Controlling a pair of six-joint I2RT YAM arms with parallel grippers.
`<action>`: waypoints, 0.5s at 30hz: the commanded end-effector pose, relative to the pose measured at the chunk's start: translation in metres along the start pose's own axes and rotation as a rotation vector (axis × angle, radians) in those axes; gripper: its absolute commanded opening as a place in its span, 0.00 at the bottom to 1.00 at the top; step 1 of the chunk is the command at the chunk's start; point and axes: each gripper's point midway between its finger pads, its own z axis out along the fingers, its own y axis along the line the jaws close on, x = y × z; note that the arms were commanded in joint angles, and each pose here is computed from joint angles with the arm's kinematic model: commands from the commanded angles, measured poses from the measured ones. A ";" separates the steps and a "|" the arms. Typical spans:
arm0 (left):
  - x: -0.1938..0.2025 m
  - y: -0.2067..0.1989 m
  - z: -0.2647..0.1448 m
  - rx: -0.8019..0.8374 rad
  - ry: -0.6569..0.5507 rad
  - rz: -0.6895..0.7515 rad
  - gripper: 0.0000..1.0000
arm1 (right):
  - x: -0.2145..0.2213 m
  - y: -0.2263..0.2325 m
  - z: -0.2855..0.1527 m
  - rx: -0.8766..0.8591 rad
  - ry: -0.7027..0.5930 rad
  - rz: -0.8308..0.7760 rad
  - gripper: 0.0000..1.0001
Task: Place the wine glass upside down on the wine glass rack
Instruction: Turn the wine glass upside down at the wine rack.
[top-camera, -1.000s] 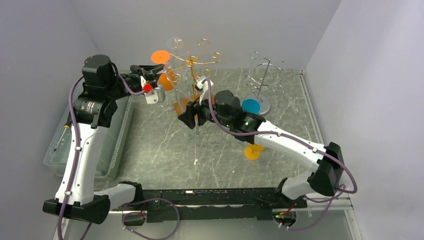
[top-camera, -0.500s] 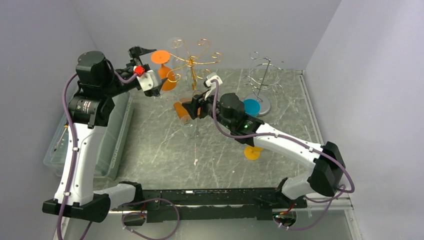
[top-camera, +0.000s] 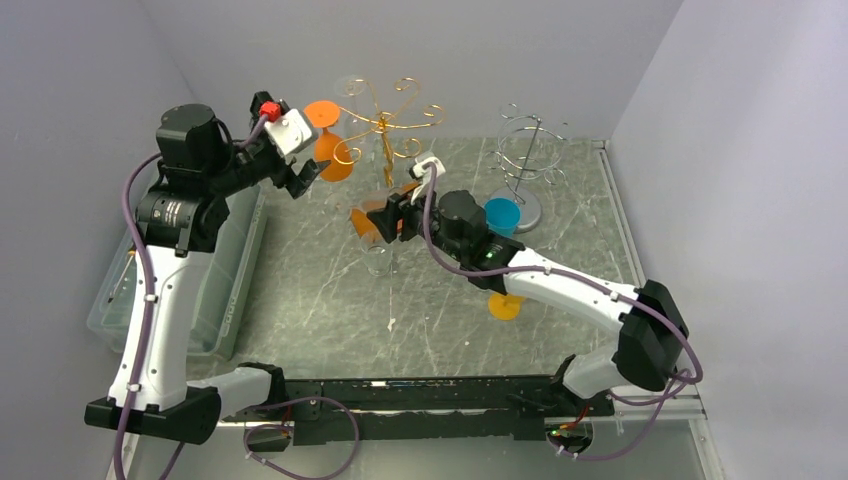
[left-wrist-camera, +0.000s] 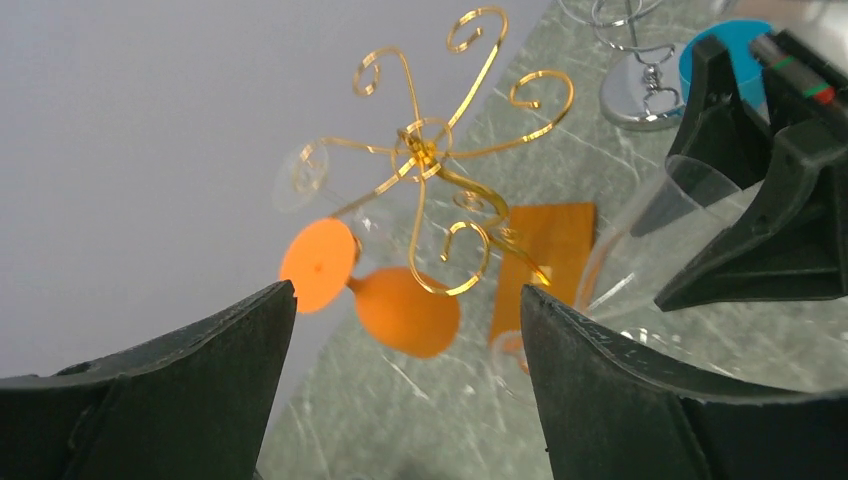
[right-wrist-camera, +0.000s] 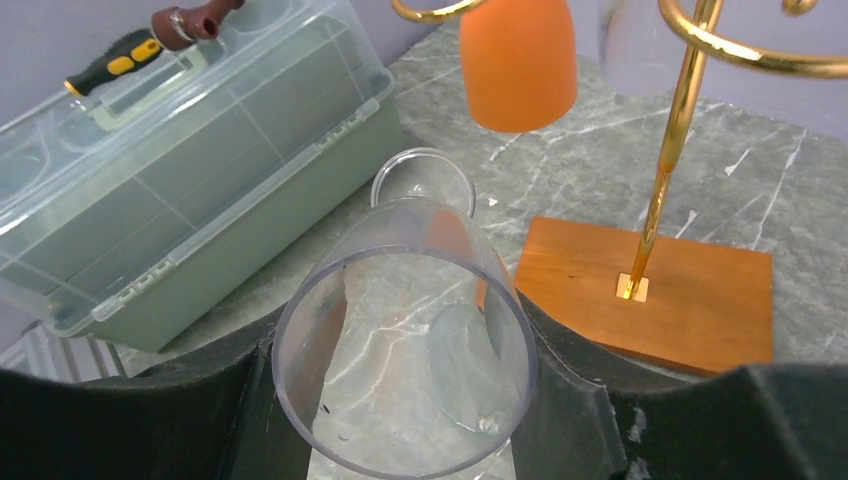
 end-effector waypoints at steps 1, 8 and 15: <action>0.030 -0.009 -0.007 -0.043 0.161 -0.289 0.86 | -0.072 0.020 -0.027 -0.069 -0.176 0.019 0.46; 0.059 -0.056 -0.022 0.045 0.302 -0.599 0.99 | -0.105 0.036 -0.067 -0.140 -0.243 0.064 0.46; 0.058 -0.088 -0.018 0.154 0.283 -0.781 1.00 | -0.125 0.051 -0.095 -0.215 -0.289 0.099 0.46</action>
